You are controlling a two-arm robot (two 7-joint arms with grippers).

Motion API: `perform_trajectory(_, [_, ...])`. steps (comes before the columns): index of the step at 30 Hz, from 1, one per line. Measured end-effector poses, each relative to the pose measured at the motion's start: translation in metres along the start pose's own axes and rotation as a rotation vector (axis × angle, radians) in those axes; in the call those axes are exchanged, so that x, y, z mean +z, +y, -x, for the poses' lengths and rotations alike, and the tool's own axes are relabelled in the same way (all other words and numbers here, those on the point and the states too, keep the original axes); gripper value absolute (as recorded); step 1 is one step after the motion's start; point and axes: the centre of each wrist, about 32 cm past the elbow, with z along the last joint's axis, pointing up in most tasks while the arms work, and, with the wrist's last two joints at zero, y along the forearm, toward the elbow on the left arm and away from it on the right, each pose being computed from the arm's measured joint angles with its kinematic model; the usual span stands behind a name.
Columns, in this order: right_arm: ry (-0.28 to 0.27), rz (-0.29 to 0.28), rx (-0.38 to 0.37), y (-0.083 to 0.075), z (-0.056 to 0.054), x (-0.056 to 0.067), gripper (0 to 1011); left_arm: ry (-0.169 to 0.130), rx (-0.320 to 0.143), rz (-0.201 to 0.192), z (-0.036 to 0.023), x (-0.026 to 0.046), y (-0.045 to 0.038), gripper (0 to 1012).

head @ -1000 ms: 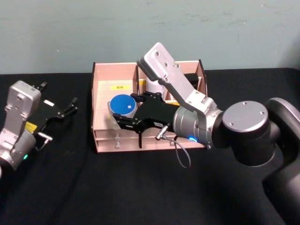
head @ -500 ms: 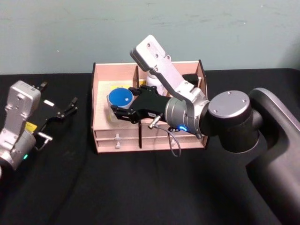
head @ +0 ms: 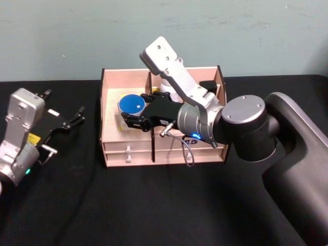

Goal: Pick up the facial cleanser and watermelon frost from the table and place them into the tiered storage box.

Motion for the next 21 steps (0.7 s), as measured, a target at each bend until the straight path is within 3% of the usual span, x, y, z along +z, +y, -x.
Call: perform_trajectory(21, [-0.001,0.009,-0.009,0.0044,-0.0014,-0.0009,706,0.0,0.0,0.0,0.0,0.0,0.0,1001])
